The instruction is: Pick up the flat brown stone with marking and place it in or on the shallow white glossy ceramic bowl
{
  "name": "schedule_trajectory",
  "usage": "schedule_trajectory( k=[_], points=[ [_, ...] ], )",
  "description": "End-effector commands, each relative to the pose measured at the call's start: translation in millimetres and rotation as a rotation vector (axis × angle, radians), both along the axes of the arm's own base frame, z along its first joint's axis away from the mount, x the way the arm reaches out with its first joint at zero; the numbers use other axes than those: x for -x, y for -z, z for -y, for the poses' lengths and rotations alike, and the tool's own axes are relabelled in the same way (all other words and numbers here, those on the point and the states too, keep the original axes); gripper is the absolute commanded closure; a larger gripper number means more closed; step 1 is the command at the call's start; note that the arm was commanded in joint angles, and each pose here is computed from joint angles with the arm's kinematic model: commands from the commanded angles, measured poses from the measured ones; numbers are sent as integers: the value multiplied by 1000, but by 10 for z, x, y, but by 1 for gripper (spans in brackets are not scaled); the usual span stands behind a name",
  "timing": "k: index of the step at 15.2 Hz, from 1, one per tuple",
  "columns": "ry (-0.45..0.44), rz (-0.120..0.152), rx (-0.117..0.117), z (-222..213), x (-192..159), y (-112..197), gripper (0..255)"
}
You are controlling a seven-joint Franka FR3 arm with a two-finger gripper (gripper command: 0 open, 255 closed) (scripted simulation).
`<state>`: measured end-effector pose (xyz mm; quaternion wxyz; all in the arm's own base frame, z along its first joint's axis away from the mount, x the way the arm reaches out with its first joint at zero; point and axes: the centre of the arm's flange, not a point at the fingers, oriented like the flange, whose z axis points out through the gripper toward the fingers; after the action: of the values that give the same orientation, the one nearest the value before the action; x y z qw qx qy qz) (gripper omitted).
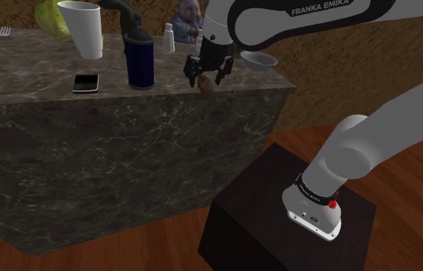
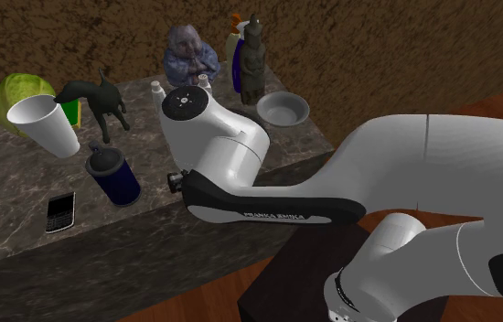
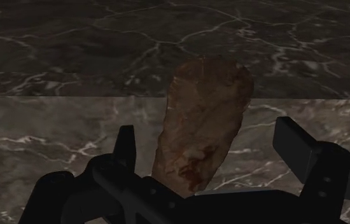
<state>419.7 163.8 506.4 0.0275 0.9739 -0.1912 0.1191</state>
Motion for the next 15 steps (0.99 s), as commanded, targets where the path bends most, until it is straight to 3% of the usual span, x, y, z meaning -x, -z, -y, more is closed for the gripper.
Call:
schedule_trajectory(
  k=[1, 4, 5, 15],
  points=[
    [0, 0, 0, -2, -1, 5, 0],
    [0, 0, 0, -2, -1, 5, 0],
    [0, 0, 0, -2, -1, 5, 255],
    [0, 0, 0, -2, 0, -47, 255]
  ],
)
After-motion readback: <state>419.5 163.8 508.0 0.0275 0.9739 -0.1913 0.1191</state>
